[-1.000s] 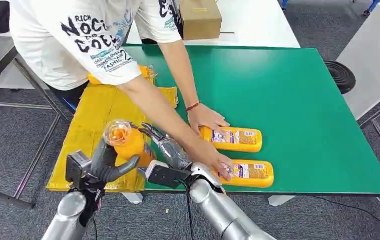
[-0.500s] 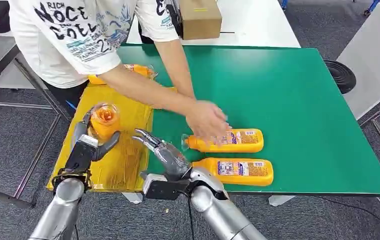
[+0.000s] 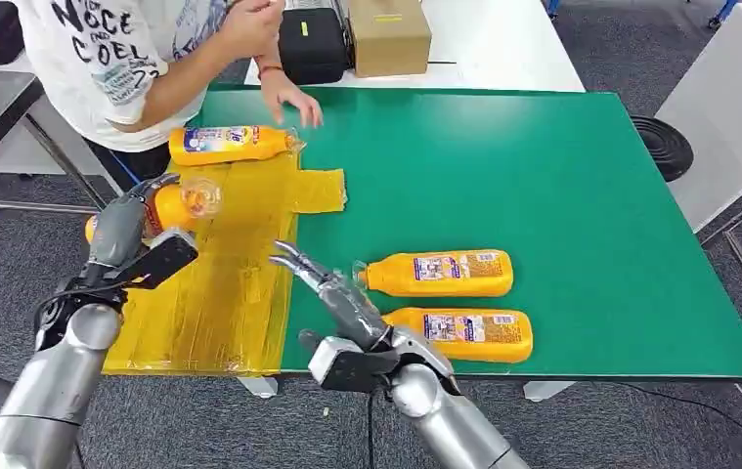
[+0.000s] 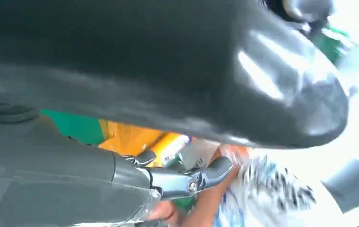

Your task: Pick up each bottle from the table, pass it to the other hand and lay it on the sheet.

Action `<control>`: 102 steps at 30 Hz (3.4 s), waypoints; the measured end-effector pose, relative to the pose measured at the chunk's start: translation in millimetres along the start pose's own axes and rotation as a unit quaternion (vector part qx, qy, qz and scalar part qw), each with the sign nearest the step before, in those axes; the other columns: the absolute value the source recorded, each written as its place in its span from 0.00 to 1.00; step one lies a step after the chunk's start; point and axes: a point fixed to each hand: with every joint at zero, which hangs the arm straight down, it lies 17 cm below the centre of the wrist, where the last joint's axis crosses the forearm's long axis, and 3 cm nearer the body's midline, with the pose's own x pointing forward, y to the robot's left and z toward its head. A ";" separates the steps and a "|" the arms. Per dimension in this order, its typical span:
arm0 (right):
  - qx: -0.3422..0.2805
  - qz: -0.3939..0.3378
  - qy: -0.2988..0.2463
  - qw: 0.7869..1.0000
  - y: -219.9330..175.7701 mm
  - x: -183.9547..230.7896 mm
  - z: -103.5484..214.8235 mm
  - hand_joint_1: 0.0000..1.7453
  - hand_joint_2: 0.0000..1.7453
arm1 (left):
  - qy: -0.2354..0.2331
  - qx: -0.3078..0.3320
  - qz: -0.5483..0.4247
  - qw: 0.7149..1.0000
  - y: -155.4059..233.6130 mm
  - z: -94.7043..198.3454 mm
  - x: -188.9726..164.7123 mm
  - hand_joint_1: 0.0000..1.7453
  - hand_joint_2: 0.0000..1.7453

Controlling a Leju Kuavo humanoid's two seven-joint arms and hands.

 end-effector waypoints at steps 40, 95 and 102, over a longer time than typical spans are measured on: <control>-0.256 0.013 -0.010 0.967 -149.0 21.8 58.5 0.00 1.00 | 0.014 -0.293 -0.162 0.942 -138.9 57.5 -69.7 1.00 1.00; -0.286 -0.014 0.057 0.956 -157.1 -29.9 69.8 0.00 1.00 | -0.075 -0.360 -0.107 0.924 -144.0 54.6 4.0 1.00 1.00; -0.295 -0.015 0.064 0.953 -159.7 -31.3 78.4 0.00 1.00 | -0.090 -0.345 -0.123 0.926 -161.9 52.5 15.0 1.00 1.00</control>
